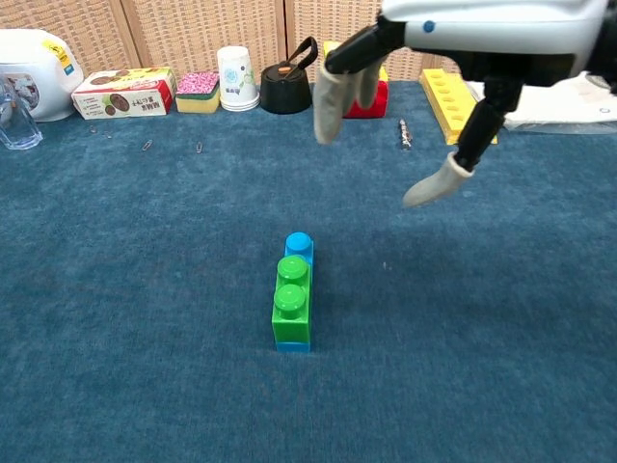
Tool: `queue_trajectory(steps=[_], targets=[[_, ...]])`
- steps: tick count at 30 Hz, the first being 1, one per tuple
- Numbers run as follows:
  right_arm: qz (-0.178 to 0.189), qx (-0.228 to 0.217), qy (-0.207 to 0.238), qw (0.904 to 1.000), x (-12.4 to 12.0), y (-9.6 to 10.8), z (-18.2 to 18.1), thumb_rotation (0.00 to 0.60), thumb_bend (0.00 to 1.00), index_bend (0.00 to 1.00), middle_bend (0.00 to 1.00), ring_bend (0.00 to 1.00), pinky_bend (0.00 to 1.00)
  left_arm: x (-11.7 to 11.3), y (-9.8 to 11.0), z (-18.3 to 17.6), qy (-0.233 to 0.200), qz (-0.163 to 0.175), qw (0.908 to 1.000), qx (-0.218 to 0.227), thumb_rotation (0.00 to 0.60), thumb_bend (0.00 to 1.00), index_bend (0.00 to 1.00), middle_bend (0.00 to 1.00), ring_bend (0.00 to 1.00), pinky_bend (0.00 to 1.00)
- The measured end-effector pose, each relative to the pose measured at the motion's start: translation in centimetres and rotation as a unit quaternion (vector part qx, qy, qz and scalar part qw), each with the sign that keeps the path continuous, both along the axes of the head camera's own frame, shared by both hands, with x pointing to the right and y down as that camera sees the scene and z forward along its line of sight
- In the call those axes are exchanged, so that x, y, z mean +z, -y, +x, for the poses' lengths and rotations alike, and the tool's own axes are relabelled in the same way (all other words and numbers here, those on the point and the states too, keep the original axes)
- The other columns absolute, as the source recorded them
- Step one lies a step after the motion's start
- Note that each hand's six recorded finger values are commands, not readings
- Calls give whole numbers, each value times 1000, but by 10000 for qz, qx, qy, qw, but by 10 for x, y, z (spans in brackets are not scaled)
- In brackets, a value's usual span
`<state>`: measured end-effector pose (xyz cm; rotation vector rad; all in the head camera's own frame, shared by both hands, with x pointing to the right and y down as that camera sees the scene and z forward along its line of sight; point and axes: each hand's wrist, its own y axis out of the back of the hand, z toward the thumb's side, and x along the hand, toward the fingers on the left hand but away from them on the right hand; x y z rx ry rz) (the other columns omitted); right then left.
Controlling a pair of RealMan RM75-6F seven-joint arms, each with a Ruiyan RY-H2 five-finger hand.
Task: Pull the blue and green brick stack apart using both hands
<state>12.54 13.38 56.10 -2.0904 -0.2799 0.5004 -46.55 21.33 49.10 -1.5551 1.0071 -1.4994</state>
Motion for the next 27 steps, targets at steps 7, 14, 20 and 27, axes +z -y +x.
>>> queue_trajectory(steps=[7, 14, 20, 27], targets=[[328, -530, -126, 9980, 7, -3, -36, 600, 1, 353, 328, 229, 202, 1, 3, -7, 7, -73, 10000, -59, 525, 218, 160, 144, 31, 198], [691, -859, -287, 9935, 18, -9, -54, 600, 0, 353, 328, 224, 187, 0, 2, -14, 18, -89, 9999, -125, 520, 219, 160, 144, 31, 198], [896, -1180, -518, 9876, 30, -18, -67, 600, 0, 353, 328, 219, 187, -1, -2, -21, 36, -117, 9997, -195, 522, 219, 160, 144, 31, 198], [972, -1511, -714, 9811, 39, -27, -80, 600, 0, 353, 327, 211, 166, -3, -6, -26, 37, -121, 9996, -271, 520, 219, 160, 144, 31, 199]])
